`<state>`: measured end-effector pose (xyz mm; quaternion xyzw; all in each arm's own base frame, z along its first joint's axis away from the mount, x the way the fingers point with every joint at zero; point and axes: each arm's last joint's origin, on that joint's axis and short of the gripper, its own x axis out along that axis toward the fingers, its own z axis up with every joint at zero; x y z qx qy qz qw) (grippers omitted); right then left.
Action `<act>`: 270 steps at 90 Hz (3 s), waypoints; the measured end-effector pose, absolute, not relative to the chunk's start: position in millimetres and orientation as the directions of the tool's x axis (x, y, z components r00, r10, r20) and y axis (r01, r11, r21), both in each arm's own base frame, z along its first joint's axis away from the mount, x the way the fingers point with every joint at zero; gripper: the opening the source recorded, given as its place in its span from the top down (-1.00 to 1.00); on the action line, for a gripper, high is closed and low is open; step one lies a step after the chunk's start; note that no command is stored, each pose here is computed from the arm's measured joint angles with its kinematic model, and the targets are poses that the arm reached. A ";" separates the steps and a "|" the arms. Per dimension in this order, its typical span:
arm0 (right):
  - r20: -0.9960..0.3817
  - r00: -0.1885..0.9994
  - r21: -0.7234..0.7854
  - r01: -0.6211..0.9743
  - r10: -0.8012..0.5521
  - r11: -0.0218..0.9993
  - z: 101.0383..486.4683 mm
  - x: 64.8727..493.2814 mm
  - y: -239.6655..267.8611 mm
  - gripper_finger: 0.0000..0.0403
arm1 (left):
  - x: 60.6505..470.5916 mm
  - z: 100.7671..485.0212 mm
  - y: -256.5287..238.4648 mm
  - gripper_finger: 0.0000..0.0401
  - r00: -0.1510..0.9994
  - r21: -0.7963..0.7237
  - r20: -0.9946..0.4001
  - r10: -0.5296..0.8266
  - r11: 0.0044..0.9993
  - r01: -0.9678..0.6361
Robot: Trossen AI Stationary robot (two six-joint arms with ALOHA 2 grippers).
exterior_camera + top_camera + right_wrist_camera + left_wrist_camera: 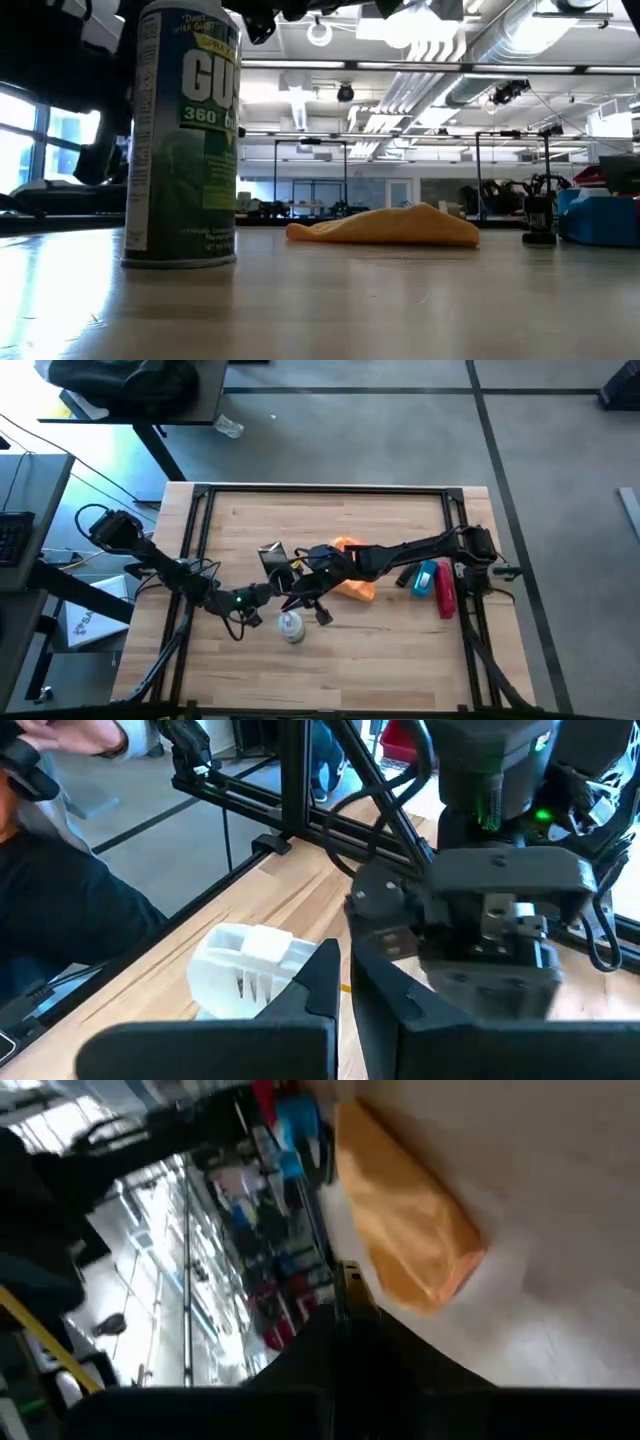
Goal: Apply microfiber cloth
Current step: Spray the black cellphone using the spray bottle
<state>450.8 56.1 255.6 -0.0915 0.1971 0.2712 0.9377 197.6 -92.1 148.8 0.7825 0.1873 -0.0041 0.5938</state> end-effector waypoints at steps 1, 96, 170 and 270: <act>-0.419 0.775 -0.064 -0.545 0.473 0.836 255.6 450.8 56.1 1.00 | 197.8 149.0 -92.2 0.93 0.932 0.928 -0.228 0.283 -0.226 0.296; -0.427 0.779 -0.060 -0.530 0.458 0.846 254.6 450.9 54.7 1.00 | 199.7 159.3 -94.8 0.94 0.870 0.948 -0.084 0.486 -0.231 0.220; -0.401 0.799 -0.083 -0.519 0.448 0.850 256.6 452.7 53.7 1.00 | 188.8 176.5 -68.0 0.94 0.844 0.961 0.094 0.528 0.174 -0.216; -0.680 0.718 -0.245 -0.412 0.147 0.878 307.1 401.0 189.5 1.00 | 142.3 216.1 -88.3 0.94 0.732 -0.060 0.050 0.680 0.733 -0.677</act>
